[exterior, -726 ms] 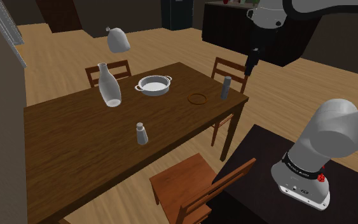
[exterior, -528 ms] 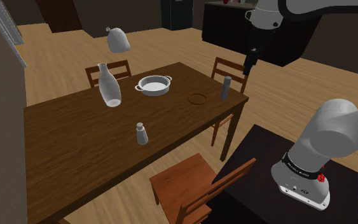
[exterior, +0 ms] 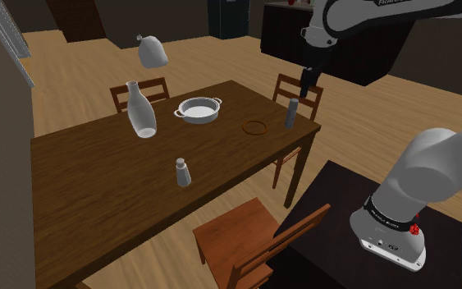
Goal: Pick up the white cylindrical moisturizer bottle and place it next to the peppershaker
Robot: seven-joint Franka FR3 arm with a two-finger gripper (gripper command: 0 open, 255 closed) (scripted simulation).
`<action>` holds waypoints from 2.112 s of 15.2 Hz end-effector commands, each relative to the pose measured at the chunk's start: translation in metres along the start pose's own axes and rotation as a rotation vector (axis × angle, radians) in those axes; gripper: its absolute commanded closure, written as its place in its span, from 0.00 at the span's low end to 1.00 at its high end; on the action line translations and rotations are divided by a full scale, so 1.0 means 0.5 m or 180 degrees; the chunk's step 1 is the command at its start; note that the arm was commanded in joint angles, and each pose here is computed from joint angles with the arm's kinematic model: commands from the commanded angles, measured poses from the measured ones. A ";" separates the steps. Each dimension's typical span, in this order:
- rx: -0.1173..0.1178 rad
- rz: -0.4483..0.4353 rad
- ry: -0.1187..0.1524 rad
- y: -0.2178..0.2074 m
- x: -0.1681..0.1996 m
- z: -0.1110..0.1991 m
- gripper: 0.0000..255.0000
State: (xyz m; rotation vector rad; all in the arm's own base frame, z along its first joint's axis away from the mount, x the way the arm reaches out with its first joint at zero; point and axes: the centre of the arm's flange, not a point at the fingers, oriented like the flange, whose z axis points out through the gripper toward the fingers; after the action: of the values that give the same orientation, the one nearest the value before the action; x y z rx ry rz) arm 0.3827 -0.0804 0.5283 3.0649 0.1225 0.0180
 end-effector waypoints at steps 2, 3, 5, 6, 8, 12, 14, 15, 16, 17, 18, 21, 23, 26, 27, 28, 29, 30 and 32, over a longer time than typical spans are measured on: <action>0.0034 0.0041 -0.0047 0.057 0.047 0.049 0.00; 0.0047 0.0055 -0.0062 0.075 0.062 0.064 0.00; 0.0072 0.0082 -0.0094 0.112 0.092 0.094 0.00; 0.0084 0.0096 -0.0109 0.130 0.107 0.109 0.00; 0.0109 0.0123 -0.0141 0.167 0.135 0.140 0.00; 0.0158 0.0178 -0.0203 0.241 0.191 0.204 0.00; 0.0183 0.0205 -0.0235 0.277 0.217 0.237 0.00; 0.0196 0.0219 -0.0250 0.296 0.230 0.254 0.00; 0.0206 0.0231 -0.0264 0.312 0.242 0.268 0.00; 0.0206 0.0231 -0.0264 0.311 0.241 0.279 0.00; 0.0206 0.0231 -0.0264 0.310 0.240 0.289 0.00; 0.0206 0.0231 -0.0264 0.308 0.237 0.321 0.00; 0.0206 0.0231 -0.0264 0.307 0.236 0.342 0.00; 0.0206 0.0231 -0.0264 0.306 0.235 0.348 0.00; 0.0206 0.0231 -0.0264 0.306 0.235 0.348 0.00; 0.0206 0.0231 -0.0264 0.306 0.235 0.348 0.00; 0.0206 0.0231 -0.0264 0.306 0.235 0.348 0.00; 0.0206 0.0231 -0.0264 0.306 0.235 0.348 0.00; 0.0207 0.0231 -0.0264 0.306 0.235 0.348 0.00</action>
State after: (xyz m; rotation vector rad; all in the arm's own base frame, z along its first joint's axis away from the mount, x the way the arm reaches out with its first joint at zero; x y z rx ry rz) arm 0.5146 -0.2360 0.3673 3.1274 0.0071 -0.1112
